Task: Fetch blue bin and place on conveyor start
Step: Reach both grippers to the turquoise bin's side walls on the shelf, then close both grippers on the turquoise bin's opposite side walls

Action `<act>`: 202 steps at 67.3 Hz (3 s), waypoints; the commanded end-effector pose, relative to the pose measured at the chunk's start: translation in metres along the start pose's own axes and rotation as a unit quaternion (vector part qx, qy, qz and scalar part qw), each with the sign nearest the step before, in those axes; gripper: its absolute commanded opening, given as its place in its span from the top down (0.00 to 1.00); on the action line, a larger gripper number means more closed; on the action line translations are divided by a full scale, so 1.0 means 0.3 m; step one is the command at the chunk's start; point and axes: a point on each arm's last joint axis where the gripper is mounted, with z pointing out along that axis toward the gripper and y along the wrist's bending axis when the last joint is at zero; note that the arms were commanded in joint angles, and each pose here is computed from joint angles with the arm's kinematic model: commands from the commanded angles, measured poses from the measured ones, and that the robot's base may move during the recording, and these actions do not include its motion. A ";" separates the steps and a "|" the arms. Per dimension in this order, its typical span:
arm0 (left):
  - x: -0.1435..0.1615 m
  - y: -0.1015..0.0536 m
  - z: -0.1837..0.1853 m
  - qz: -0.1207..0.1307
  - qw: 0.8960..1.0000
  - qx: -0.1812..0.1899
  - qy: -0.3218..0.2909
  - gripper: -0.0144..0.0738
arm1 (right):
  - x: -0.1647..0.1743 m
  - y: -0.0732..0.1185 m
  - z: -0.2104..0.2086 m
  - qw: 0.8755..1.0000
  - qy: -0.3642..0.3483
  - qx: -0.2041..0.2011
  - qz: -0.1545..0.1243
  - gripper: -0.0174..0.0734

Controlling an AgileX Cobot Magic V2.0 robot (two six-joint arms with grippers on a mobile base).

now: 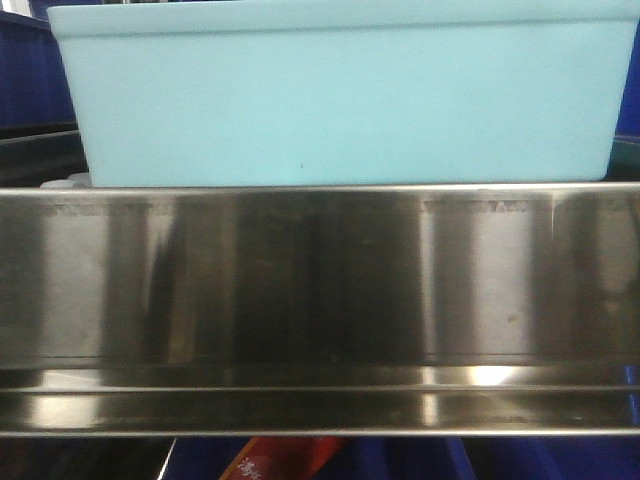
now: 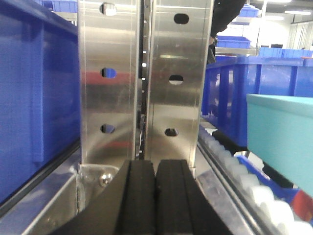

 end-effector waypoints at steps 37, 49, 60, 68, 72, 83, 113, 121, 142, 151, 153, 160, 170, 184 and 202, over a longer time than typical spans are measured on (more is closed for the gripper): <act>-0.499 -0.012 -0.042 0.016 1.000 -0.003 -0.004 0.40 | -0.598 0.020 -0.061 0.999 -0.033 -0.011 0.004 0.54; -0.592 -0.017 0.006 0.009 1.000 0.000 0.027 0.32 | -0.598 0.018 0.020 1.000 0.002 -0.006 -0.005 0.17; -0.637 -0.058 0.043 0.049 0.990 0.105 0.083 0.32 | -0.627 0.022 0.065 1.000 0.008 -0.011 0.005 0.19; -0.652 -0.108 0.100 0.058 0.970 0.191 0.138 0.32 | -0.645 0.034 0.105 0.998 0.046 -0.035 -0.013 0.19; -0.657 -0.135 0.134 0.061 0.960 0.220 0.159 0.32 | -0.654 0.045 0.127 0.997 0.059 -0.055 -0.013 0.19; -0.656 -0.245 0.248 0.074 0.930 0.295 0.204 0.32 | -0.663 0.096 0.213 0.987 0.101 -0.121 -0.008 0.19; -0.655 -0.587 0.632 0.054 0.895 0.320 0.308 0.16 | -0.704 0.243 0.551 0.939 0.301 -0.166 -0.023 0.19; -0.645 -0.576 0.739 0.046 0.899 0.240 0.363 0.16 | -0.705 0.253 0.636 0.923 0.362 -0.128 -0.024 0.19; -0.518 -0.488 0.905 0.040 0.866 0.114 0.485 0.16 | -0.563 0.287 0.807 0.884 0.458 -0.083 -0.027 0.19; -0.459 -0.460 0.948 0.042 0.853 0.090 0.513 0.16 | -0.477 0.305 0.867 0.867 0.492 -0.077 -0.031 0.19; -0.447 -0.455 0.957 0.042 0.851 0.086 0.516 0.16 | -0.461 0.310 0.880 0.865 0.496 -0.075 -0.029 0.19; -0.395 -0.448 0.992 0.043 0.842 0.076 0.532 0.16 | -0.403 0.324 0.923 0.859 0.508 -0.068 -0.021 0.19; -0.325 -0.457 1.022 0.048 0.827 0.070 0.556 0.16 | -0.334 0.338 0.963 0.848 0.527 -0.061 -0.017 0.19; -0.258 -0.483 1.041 0.032 0.807 0.078 0.584 0.16 | -0.247 0.352 1.000 0.829 0.556 -0.056 -0.020 0.19; -0.245 -0.486 1.044 0.030 0.803 0.079 0.589 0.55 | -0.204 0.354 1.005 0.811 0.582 -0.050 -0.025 0.59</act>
